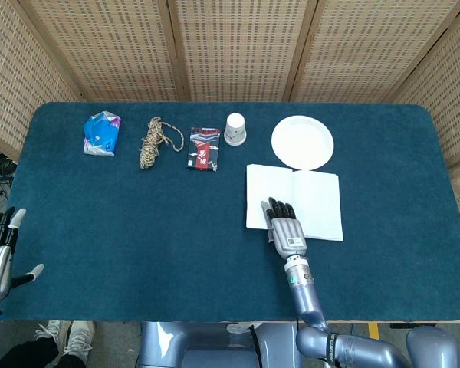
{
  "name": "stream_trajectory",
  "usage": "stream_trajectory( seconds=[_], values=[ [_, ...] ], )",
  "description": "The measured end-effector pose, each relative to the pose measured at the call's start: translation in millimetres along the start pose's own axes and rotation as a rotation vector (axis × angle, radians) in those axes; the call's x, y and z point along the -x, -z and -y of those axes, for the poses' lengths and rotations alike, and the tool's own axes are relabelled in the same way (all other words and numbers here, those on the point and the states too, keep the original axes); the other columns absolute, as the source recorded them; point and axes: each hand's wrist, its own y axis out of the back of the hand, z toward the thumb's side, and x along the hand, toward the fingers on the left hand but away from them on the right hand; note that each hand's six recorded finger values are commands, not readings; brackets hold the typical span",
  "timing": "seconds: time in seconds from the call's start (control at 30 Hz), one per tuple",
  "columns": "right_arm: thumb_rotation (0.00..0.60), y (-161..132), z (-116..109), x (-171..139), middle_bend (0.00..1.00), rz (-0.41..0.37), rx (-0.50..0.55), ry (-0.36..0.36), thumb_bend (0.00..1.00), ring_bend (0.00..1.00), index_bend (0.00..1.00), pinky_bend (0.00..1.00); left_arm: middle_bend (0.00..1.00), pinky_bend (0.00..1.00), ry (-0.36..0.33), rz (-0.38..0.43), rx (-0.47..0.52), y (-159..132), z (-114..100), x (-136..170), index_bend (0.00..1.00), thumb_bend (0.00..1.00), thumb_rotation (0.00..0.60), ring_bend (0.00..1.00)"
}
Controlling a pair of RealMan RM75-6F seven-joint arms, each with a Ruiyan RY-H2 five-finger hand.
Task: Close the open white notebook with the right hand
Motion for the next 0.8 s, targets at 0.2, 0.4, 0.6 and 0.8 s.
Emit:
stream_trajectory(
  seconds=[0.2,0.4,0.6,0.8],
  values=[
    [0.6,9,-16,0,0.0,0.058,0.159,0.013,0.79,0.0,0.02,0.0,0.0,0.0,-0.002,0.008,-0.001,-2,-1,2,0.0,0.06,0.6,0.0],
    [0.6,10,-34,-2,0.0,0.063,0.194,0.057,0.77,0.0,0.02,0.0,0.0,0.0,-0.01,0.015,0.002,-4,-3,3,0.0,0.06,0.6,0.0],
    [0.6,12,-45,-4,0.0,0.069,0.222,0.083,0.73,0.0,0.01,0.0,0.0,0.0,-0.01,0.019,0.0,-5,-3,4,0.0,0.06,0.6,0.0],
    [0.6,14,-50,-7,0.0,0.069,0.229,0.088,0.69,0.0,0.0,0.0,0.0,0.0,-0.014,0.019,0.005,-6,-5,6,0.0,0.06,0.6,0.0]
  ],
)
